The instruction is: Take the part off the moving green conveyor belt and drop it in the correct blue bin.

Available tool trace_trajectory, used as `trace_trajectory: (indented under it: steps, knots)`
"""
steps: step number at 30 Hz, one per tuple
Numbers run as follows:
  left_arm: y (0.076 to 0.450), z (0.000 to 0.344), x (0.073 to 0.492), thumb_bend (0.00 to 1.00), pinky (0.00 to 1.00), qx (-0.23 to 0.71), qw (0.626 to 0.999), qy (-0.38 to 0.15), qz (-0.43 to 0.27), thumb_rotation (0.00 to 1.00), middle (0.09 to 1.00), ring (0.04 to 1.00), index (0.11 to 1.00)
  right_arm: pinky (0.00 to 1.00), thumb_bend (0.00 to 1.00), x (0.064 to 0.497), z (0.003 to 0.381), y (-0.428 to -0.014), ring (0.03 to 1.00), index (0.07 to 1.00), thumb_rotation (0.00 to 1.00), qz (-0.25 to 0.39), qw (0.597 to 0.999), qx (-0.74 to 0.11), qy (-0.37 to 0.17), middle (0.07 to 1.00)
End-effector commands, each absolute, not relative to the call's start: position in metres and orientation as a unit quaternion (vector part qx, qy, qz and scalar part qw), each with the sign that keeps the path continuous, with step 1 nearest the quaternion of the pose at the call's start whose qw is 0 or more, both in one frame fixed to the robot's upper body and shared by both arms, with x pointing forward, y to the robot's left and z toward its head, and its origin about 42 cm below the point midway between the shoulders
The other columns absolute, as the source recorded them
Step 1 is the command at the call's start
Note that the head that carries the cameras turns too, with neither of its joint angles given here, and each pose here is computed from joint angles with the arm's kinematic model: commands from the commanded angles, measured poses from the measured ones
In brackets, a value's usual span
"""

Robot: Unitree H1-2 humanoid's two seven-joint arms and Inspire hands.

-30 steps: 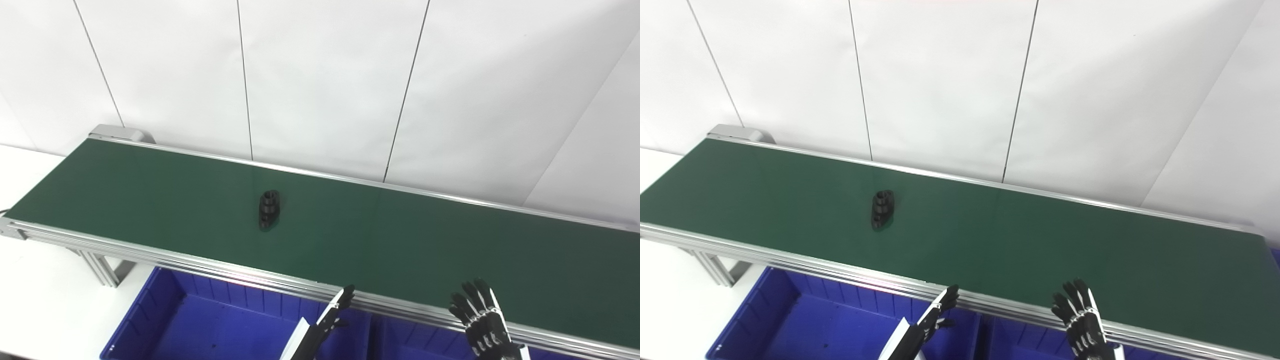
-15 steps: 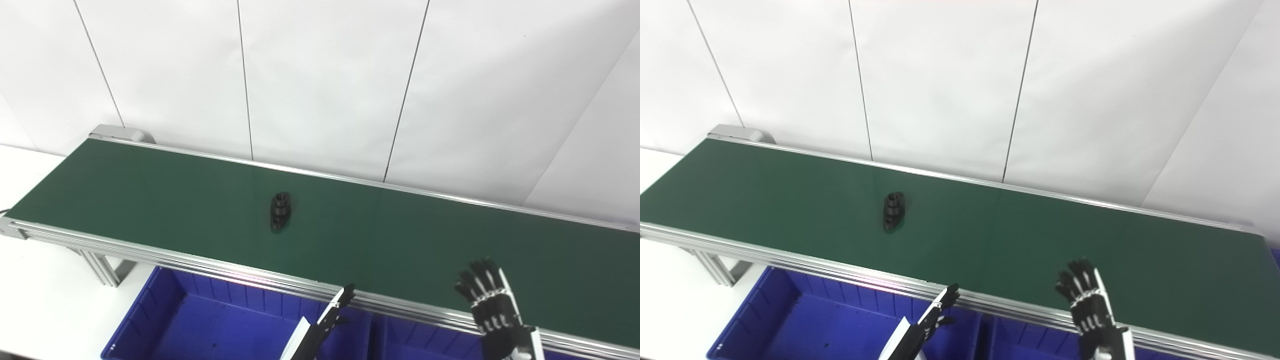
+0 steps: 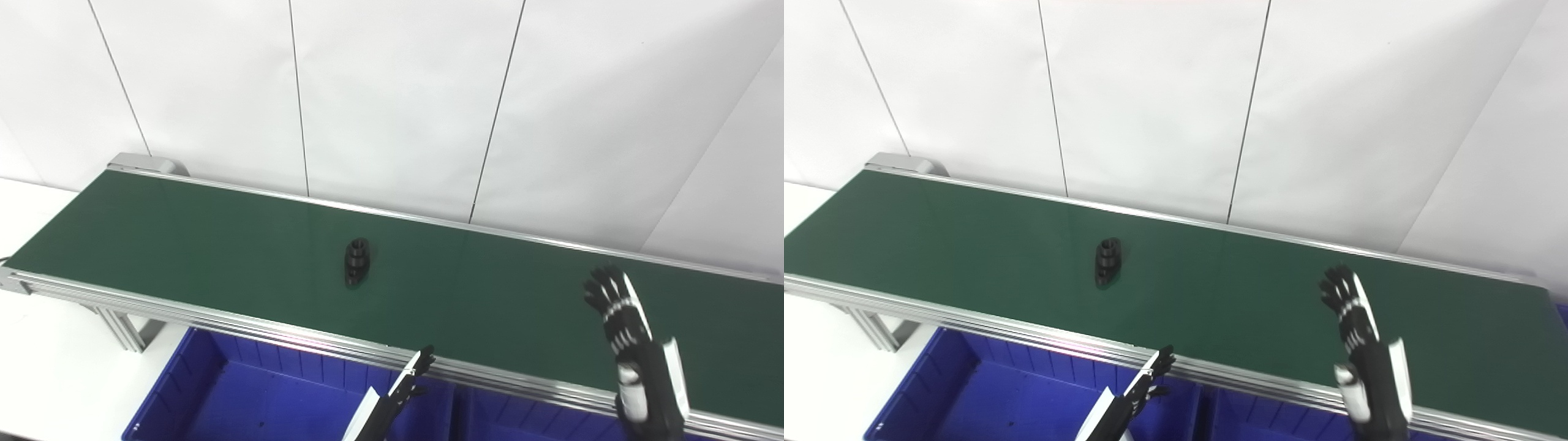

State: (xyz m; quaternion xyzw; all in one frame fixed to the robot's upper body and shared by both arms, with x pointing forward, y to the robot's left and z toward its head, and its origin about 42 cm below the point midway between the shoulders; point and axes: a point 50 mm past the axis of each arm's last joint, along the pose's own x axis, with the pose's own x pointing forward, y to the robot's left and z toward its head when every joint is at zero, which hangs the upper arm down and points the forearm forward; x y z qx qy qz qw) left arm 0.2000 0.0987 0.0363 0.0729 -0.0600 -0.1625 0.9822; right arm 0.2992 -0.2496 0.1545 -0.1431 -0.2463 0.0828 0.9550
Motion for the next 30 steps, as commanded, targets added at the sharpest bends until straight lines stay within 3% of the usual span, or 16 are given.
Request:
trace_trajectory:
  steps: [1,13,21,28,30]
  knots:
    - [0.087,0.05,0.208,0.93,0.85,0.059,0.981,-0.093,-0.162,0.83,0.97,0.967,0.978,0.79,0.83,0.311,0.177,-0.255,0.864,0.92,0.95,0.083,0.934,-0.174,-0.301,0.921]
    - [0.082,0.052,0.21,0.93,0.85,0.061,0.981,-0.093,-0.161,0.84,0.975,0.969,0.978,0.73,0.85,0.372,0.212,-0.262,0.858,0.883,0.84,0.118,0.9,-0.263,-0.328,0.907]
    - [0.079,0.053,0.212,0.93,0.85,0.056,0.981,-0.097,-0.159,0.83,0.968,0.966,0.972,0.74,0.89,0.401,0.23,-0.246,0.873,0.873,0.81,0.143,0.888,-0.272,-0.343,0.911]
    - [0.077,0.053,0.214,0.92,0.85,0.051,0.981,-0.099,-0.156,0.84,0.965,0.963,0.971,0.77,0.88,0.42,0.256,-0.238,0.883,0.903,0.88,0.173,0.828,-0.379,-0.374,0.928]
    - [0.076,0.053,0.214,0.92,0.85,0.049,0.981,-0.099,-0.157,0.84,0.969,0.965,0.973,0.72,0.87,0.424,0.262,-0.237,0.863,0.893,0.87,0.178,0.813,-0.401,-0.382,0.918]
